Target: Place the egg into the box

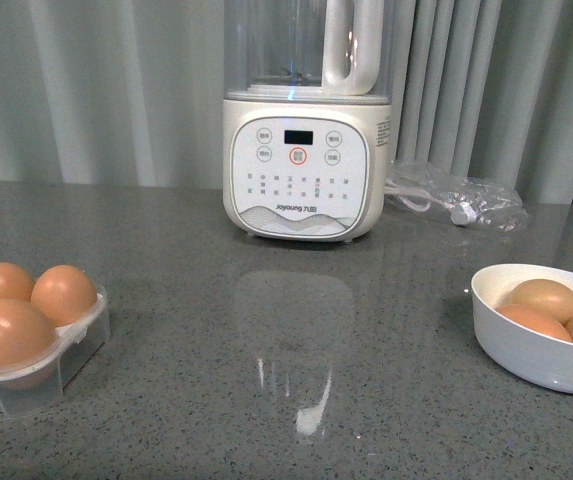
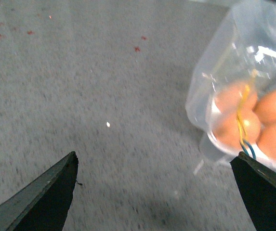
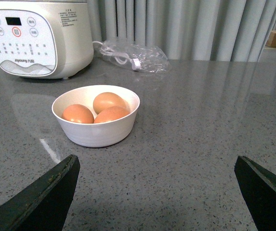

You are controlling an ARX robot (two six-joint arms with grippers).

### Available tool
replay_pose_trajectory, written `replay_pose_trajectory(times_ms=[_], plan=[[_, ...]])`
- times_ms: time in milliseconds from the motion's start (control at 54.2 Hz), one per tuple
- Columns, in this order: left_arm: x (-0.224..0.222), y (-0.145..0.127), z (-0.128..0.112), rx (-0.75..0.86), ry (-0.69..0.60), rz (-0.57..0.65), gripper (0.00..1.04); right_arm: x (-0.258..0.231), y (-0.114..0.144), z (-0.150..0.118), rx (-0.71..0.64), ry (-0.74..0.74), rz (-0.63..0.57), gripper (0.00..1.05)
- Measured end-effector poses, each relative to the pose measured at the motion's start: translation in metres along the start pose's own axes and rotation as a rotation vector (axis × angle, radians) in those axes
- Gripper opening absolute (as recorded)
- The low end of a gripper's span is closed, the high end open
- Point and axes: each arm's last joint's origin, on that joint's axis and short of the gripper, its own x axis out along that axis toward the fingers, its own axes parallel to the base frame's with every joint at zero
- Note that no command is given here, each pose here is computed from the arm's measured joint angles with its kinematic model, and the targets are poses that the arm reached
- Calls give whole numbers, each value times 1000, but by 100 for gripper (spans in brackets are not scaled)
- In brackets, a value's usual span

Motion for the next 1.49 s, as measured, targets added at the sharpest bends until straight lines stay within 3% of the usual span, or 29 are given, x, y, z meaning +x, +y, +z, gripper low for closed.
replay_pose_trajectory(times_ms=[313, 756, 1051, 1493], plan=[[68, 39, 40, 60, -29, 2, 98, 0, 0, 0, 0, 0, 0, 98], [117, 61, 57, 39, 25, -146, 98, 0, 0, 0, 0, 0, 0, 98], [113, 47, 58, -103, 54, -284, 98, 0, 0, 0, 0, 0, 0, 98], [86, -8, 37, -86, 102, -444, 98, 0, 0, 0, 0, 0, 0, 98]])
